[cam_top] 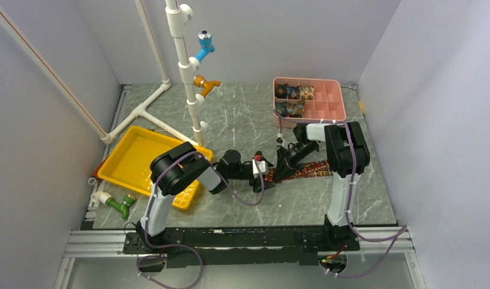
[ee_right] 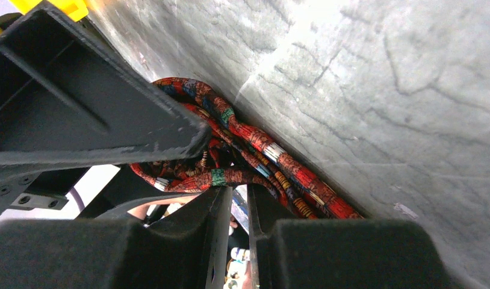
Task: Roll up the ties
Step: Roll the tie at the center of the board.
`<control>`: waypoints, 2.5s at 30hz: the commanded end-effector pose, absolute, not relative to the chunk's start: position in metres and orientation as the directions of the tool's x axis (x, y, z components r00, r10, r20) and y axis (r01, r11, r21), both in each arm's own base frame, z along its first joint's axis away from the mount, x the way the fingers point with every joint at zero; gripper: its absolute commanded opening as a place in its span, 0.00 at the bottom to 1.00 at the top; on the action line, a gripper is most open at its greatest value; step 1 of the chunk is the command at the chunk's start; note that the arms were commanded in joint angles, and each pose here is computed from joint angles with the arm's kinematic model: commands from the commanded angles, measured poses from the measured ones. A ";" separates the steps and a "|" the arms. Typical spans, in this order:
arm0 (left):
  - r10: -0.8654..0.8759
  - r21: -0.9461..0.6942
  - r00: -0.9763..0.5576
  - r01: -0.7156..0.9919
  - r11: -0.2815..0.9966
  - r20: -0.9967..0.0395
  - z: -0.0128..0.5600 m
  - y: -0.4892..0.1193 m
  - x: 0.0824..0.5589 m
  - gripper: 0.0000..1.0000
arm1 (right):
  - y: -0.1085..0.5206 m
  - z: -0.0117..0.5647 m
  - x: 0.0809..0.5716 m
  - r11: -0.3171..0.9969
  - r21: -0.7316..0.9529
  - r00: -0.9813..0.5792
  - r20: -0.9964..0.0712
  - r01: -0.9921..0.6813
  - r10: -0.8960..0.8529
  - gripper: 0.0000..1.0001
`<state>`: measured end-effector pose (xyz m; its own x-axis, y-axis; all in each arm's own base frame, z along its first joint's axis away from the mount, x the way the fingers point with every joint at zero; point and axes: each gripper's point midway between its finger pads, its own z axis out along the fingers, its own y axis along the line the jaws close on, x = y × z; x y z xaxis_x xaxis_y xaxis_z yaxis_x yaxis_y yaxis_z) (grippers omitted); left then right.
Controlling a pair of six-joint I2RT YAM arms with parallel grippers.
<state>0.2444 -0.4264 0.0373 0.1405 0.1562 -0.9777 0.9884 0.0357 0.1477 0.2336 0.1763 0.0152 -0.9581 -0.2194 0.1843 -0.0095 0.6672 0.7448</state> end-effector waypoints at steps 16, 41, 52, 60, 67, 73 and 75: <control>0.178 0.141 0.151 0.988 -0.067 -0.972 0.040 -0.421 0.243 0.74 | 0.162 -0.025 0.240 0.743 0.654 -0.950 0.117 -0.147 -0.290 0.19; 0.382 -0.065 -0.038 0.996 -0.060 -0.923 -0.011 -0.382 0.244 0.15 | 0.161 0.067 0.267 0.615 0.744 -0.950 -0.084 -0.261 -0.301 0.35; 0.419 -0.133 -0.095 0.989 -0.062 -0.903 -0.010 -0.371 0.240 0.10 | 0.099 -0.003 0.283 0.777 0.588 -0.952 0.037 -0.224 -0.303 0.32; 0.330 -0.128 -0.112 0.991 -0.029 -0.937 0.047 -0.387 0.260 0.11 | 0.062 -0.025 0.270 0.856 0.468 -0.945 0.116 -0.220 -0.307 0.29; 0.359 -0.097 -0.106 0.994 0.042 -0.927 0.037 -0.378 0.267 0.12 | 0.054 -0.029 0.257 0.861 0.438 -0.932 0.121 -0.258 -0.341 0.28; 0.500 -0.097 -0.100 0.995 0.033 -0.860 -0.007 -0.360 0.260 0.15 | 0.073 0.023 0.295 0.811 0.503 -0.944 -0.037 -0.301 -0.327 0.31; 0.514 -0.122 -0.123 0.992 0.035 -0.849 -0.017 -0.357 0.256 0.15 | 0.092 0.052 0.298 0.761 0.576 -0.948 -0.086 -0.299 -0.307 0.31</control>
